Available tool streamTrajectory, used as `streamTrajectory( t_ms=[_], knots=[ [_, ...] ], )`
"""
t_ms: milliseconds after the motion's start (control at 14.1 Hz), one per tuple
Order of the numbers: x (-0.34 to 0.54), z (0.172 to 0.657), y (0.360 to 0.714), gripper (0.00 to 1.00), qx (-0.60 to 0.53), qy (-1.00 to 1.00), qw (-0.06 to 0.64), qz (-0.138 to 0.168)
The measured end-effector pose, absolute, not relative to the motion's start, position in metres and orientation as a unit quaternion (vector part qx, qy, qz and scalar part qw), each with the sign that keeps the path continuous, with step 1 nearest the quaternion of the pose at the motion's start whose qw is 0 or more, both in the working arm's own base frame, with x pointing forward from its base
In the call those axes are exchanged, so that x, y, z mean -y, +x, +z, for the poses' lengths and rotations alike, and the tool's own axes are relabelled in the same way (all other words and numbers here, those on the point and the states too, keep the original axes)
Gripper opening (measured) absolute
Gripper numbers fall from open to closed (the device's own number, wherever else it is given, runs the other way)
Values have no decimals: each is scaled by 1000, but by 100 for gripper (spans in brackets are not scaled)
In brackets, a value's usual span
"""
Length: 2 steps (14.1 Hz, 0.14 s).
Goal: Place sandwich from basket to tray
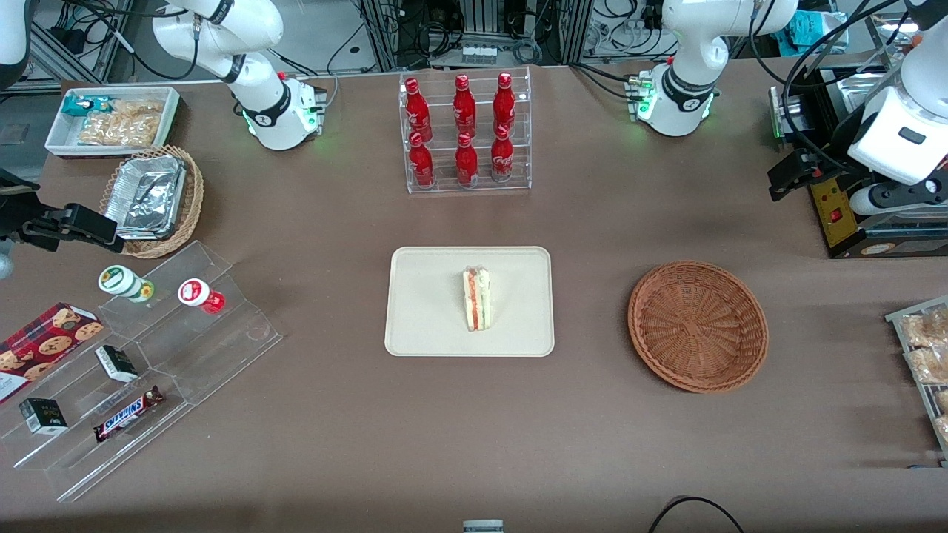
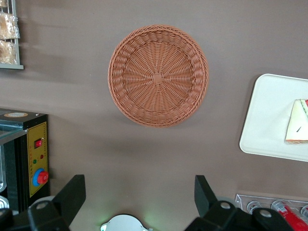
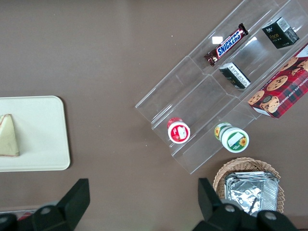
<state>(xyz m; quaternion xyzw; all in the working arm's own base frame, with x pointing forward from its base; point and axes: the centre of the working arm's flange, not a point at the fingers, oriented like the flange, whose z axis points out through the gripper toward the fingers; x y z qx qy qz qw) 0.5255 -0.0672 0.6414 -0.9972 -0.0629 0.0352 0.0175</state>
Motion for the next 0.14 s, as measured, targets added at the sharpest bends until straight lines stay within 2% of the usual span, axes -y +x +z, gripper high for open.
streamTrajectory(
  t_ms=[142],
  knots=[
    [68, 641, 526, 100, 62, -997, 17, 35]
  ],
)
